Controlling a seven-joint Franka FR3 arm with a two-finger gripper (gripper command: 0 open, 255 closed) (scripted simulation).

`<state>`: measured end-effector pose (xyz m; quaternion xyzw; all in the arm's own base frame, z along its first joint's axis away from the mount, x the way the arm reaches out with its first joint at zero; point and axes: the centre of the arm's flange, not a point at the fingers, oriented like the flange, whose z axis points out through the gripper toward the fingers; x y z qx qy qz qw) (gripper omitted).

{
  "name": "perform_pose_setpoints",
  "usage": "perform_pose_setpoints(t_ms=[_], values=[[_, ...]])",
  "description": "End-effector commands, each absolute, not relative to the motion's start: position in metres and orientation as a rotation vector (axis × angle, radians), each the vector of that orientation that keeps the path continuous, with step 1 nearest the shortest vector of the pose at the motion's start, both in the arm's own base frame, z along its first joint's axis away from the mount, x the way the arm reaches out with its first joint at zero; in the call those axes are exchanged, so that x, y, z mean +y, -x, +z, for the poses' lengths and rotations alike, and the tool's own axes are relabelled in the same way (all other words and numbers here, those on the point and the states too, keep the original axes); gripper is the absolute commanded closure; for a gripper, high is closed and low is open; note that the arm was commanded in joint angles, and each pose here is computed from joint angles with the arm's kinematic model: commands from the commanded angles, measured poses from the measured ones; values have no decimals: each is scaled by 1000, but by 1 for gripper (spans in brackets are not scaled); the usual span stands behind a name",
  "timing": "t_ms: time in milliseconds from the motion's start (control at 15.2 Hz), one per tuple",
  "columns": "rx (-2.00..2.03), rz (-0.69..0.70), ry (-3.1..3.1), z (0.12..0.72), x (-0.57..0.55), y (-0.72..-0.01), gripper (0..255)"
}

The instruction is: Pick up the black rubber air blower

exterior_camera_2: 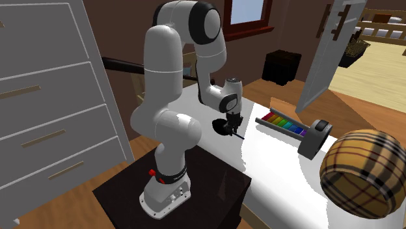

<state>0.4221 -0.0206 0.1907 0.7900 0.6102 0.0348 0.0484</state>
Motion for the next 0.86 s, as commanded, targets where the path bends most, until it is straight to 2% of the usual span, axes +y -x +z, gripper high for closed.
perform_pose_setpoints(t_ms=[0,792], values=[[1860,106,-2409,201,-20,-421,255],[1860,106,-2409,255,-20,-421,255]])
